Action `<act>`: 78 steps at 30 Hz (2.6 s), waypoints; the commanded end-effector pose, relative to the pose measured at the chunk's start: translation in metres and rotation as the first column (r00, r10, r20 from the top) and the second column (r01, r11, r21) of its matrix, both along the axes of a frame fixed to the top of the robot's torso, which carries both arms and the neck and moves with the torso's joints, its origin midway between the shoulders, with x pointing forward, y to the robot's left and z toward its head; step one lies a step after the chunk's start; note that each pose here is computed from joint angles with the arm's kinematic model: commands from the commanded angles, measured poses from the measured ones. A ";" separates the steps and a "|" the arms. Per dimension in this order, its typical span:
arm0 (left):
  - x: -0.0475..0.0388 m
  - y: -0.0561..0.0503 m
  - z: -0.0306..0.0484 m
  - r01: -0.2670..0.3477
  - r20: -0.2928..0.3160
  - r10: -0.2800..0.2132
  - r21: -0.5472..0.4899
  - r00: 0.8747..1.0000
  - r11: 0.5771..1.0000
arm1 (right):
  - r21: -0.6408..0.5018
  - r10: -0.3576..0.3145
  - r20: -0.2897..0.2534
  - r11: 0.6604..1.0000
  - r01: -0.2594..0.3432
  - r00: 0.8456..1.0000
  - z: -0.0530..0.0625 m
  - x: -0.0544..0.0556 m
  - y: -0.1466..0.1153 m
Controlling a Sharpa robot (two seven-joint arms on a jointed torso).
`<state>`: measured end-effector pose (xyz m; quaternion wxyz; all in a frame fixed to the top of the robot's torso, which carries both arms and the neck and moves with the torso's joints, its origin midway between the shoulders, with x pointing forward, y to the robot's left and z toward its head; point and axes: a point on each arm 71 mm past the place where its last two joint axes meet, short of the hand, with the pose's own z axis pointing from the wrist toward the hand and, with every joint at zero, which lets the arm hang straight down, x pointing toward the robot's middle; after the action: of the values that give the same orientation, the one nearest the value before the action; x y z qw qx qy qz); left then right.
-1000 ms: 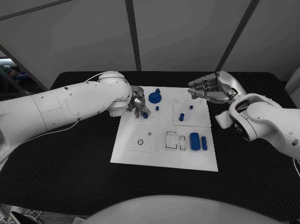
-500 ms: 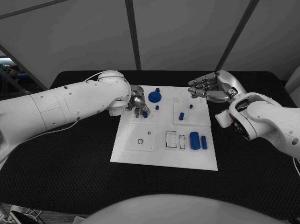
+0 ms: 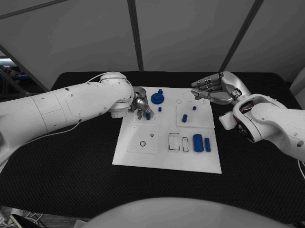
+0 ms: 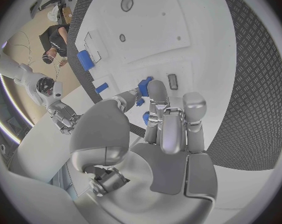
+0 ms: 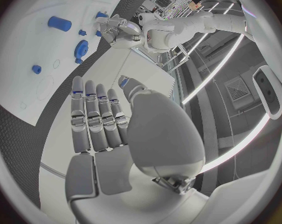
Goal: Assemble the parts on the task board
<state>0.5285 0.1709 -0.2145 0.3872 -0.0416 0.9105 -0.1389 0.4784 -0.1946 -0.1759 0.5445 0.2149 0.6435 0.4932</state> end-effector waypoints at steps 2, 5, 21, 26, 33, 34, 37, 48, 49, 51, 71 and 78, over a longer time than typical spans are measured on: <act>-0.0040 -0.002 -0.0070 0.018 -0.032 -0.017 0.019 0.999 1.000 | 0.002 0.009 0.011 1.000 -0.009 1.000 0.002 0.000 0.001; -0.0041 -0.001 -0.0071 0.018 -0.034 -0.018 0.020 0.999 1.000 | 0.002 0.008 0.013 1.000 -0.008 1.000 0.002 0.000 0.000; -0.0039 0.001 -0.0073 0.015 -0.036 -0.014 0.024 0.999 1.000 | 0.002 0.006 0.014 1.000 -0.006 1.000 0.002 0.000 0.000; -0.0038 0.002 -0.0073 0.015 -0.035 -0.014 0.027 0.999 1.000 | 0.002 0.006 0.014 1.000 -0.006 1.000 0.002 0.000 0.000; -0.0040 0.002 -0.0072 0.018 -0.034 -0.017 0.033 0.999 0.999 | 0.003 0.007 0.015 1.000 -0.007 1.000 0.002 0.000 0.000; -0.0040 0.003 -0.0072 0.018 -0.034 -0.017 0.033 0.999 0.999 | 0.003 0.007 0.015 1.000 -0.007 1.000 0.002 0.000 0.000; -0.0042 0.003 -0.0073 0.021 -0.035 -0.020 0.037 0.999 0.999 | 0.003 0.007 0.015 1.000 -0.007 1.000 0.002 0.000 0.000; -0.0035 0.001 -0.0067 0.018 -0.023 -0.017 0.036 1.000 0.999 | 0.003 0.008 0.015 1.000 -0.008 1.000 0.002 0.000 0.000; -0.0033 0.001 -0.0065 0.014 -0.019 -0.014 0.032 1.000 0.999 | 0.003 0.008 0.016 1.000 -0.008 1.000 0.002 0.000 0.000; -0.0029 0.001 -0.0058 0.007 -0.009 -0.007 0.026 1.000 1.000 | 0.003 0.008 0.016 1.000 -0.008 1.000 0.002 0.000 0.000; -0.0129 0.012 0.0036 -0.103 0.096 0.114 -0.120 0.989 0.988 | 0.003 0.006 0.019 1.000 -0.006 1.000 0.003 -0.001 -0.001; -0.0184 0.016 0.0064 -0.126 0.138 0.149 -0.162 0.979 0.979 | 0.003 0.005 0.020 1.000 -0.005 1.000 0.003 -0.001 -0.002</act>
<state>0.5091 0.1871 -0.2125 0.4356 -0.1017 0.8778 -0.1715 0.4781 -0.1975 -0.1755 0.5468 0.2143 0.6421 0.4927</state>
